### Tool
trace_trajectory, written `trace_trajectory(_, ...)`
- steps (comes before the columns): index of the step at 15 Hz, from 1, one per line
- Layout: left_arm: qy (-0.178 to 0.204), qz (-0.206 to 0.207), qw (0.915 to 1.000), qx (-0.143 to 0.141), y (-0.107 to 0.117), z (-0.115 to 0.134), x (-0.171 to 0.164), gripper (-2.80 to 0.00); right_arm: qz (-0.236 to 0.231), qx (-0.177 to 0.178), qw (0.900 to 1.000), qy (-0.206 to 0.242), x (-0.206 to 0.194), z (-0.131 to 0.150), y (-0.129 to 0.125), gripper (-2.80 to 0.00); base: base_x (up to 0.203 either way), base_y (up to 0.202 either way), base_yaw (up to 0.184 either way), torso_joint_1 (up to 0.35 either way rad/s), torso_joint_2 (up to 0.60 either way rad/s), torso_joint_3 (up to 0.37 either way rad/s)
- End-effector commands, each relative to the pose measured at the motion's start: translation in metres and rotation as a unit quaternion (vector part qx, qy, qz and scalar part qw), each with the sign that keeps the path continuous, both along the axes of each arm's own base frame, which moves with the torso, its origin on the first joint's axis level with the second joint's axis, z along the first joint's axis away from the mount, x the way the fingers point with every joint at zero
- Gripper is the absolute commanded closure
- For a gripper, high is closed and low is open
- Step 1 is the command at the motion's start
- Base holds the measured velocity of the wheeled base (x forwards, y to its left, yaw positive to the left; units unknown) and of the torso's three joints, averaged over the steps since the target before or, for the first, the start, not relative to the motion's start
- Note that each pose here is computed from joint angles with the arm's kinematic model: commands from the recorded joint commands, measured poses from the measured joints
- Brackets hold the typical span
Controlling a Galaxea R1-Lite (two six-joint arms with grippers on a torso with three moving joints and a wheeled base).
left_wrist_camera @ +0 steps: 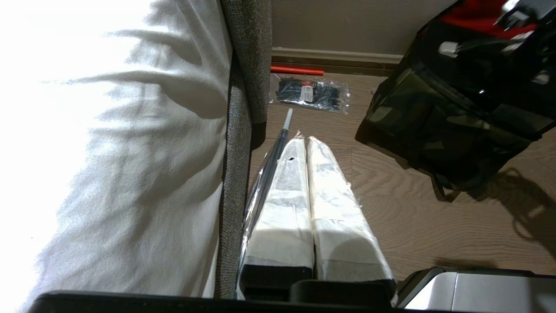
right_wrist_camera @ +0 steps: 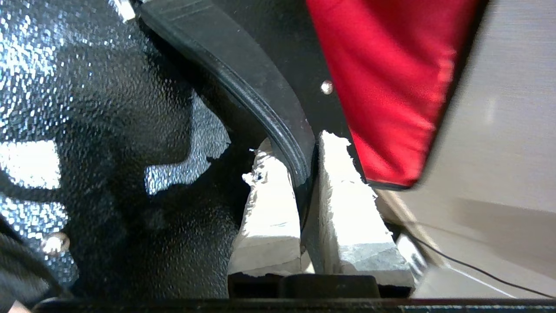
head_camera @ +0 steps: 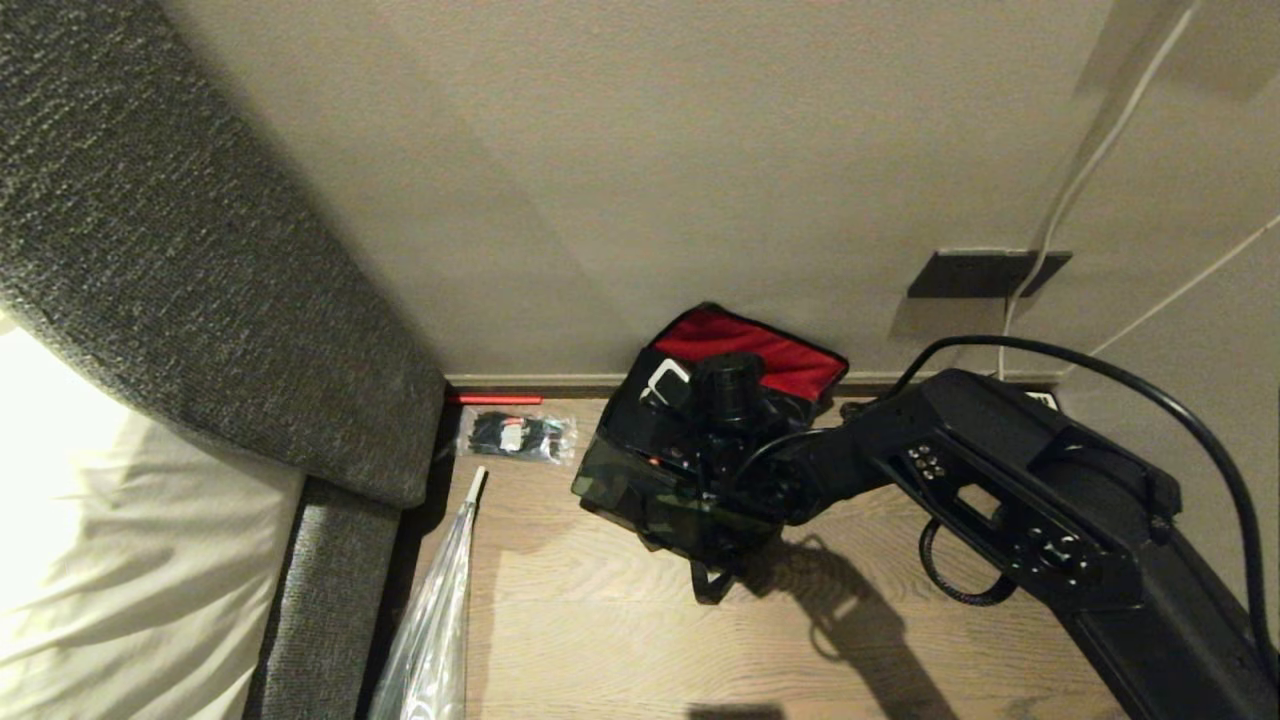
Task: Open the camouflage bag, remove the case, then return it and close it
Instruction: Lift the black box
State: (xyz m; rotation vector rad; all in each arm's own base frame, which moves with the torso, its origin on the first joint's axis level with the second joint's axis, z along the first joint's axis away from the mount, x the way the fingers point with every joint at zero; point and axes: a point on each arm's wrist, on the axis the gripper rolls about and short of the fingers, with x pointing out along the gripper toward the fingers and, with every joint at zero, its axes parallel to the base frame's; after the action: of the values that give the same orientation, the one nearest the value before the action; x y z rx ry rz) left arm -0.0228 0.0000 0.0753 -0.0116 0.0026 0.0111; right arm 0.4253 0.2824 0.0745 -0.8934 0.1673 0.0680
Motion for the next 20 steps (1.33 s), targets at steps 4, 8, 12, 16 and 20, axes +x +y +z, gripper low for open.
trace_trajectory(4, 0.0, 0.001, 1.0, 0.0, 0.0, -0.001, 0.0, 0.0, -0.008, 0.004, 1.0, -0.016, -0.025, 0.062, -0.026, 0.0, 0.0, 0.0, 0.0, 0.0, 0.0, 0.0)
trace_trajectory(8, 0.001, 0.001, 1.0, 0.0, 0.0, -0.001, 0.0, 0.0, -0.016, 0.007, 1.0, -0.013, -0.032, 0.077, -0.038, 0.0, 0.0, 0.0, 0.0, 0.0, 0.0, 0.0)
trace_trajectory(12, 0.0, 0.001, 1.0, 0.0, 0.0, -0.001, 0.0, 0.0, -0.031, -0.021, 0.999, 0.006, -0.033, 0.088, -0.056, 0.0, 0.0, 0.0, 0.0, 0.0, 0.0, 0.0)
trace_trajectory(16, 0.0, 0.001, 1.0, 0.0, 0.0, -0.001, 0.0, 0.0, -0.03, -0.024, 0.999, 0.008, -0.04, 0.094, -0.06, 0.0, 0.0, 0.0, 0.0, 0.0, 0.0, 0.0)
trace_trajectory(20, 0.0, 0.001, 1.0, 0.0, 0.0, -0.001, 0.0, 0.0, -0.026, -0.03, 0.999, 0.001, -0.05, 0.11, -0.065, 0.0, 0.0, 0.0, 0.0, 0.0, 0.0, 0.0)
